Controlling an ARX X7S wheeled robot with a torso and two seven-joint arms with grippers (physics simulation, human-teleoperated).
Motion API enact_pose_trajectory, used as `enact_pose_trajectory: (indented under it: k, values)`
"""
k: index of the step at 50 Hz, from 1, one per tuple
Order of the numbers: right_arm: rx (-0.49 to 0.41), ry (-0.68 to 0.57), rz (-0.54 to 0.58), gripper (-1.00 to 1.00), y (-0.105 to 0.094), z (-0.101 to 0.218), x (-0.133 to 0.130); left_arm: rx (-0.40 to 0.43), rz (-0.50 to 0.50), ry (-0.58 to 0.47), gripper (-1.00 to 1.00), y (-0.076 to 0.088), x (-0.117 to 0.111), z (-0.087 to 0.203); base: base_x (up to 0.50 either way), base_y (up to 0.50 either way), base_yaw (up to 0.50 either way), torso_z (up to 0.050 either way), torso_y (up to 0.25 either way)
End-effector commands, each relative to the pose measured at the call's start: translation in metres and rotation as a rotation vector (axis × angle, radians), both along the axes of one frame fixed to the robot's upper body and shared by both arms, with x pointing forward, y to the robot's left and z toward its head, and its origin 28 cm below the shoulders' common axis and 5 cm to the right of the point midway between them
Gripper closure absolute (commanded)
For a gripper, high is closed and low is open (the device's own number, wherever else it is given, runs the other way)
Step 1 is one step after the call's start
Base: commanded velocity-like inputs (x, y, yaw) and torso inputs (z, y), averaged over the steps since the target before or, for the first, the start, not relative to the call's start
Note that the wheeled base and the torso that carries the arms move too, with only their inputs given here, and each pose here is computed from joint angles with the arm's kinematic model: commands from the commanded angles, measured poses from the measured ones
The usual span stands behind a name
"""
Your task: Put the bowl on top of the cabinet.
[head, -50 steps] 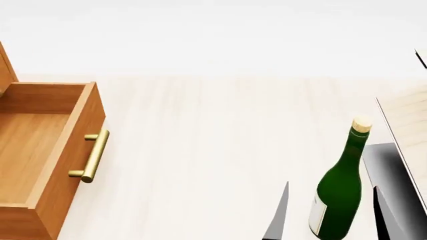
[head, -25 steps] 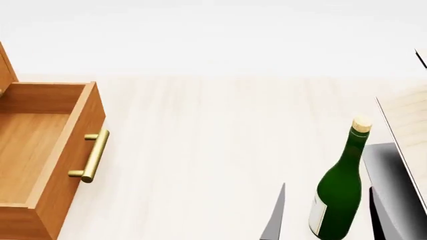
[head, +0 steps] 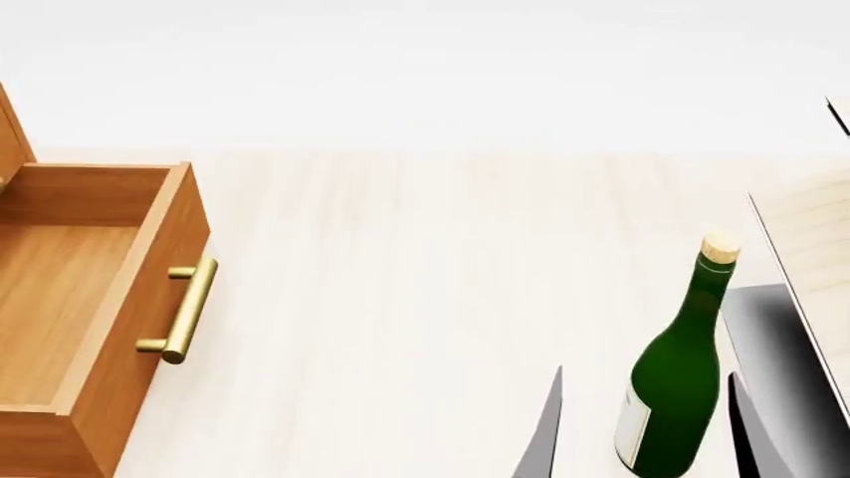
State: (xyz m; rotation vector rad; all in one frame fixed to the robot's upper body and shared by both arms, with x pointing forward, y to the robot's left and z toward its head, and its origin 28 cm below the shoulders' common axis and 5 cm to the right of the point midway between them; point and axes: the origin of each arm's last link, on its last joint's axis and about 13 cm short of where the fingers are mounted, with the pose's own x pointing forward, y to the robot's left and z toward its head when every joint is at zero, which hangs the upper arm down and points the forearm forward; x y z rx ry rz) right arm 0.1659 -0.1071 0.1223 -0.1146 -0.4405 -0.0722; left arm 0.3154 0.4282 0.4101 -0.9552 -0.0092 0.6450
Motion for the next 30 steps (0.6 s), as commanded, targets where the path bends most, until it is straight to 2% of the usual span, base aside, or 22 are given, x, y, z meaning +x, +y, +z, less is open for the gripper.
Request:
enact_pose_trajectory:
  k: [1,10,15,23,30]
  values:
    - [-0.001,0.001,0.001,-1.00,0.000,0.000,0.000,-0.012,-0.028,0.039,1.00,-0.005,0.008,0.002,0.00,0.00,0.00,0.000,0.000]
    - [-0.002,0.001,0.000,-1.00,-0.001,0.001,-0.001,-0.052,-0.008,0.070,1.00,-0.001,0.011,-0.006,0.00,0.00,0.00,0.000,0.000]
    - [-0.004,0.002,0.003,-1.00,0.000,0.000,-0.001,-0.078,0.049,0.108,1.00,0.003,0.010,-0.010,0.00,0.00,0.00,0.000,0.000]
    - [-0.008,0.004,0.006,-1.00,0.000,-0.001,-0.001,-0.080,0.058,0.116,1.00,0.009,0.007,-0.015,0.00,0.00,0.00,0.000,0.000]
    - [-0.011,0.005,0.008,-1.00,0.001,-0.002,0.000,-0.090,0.050,0.142,1.00,0.009,0.015,-0.028,0.00,0.00,0.00,0.000,0.000]
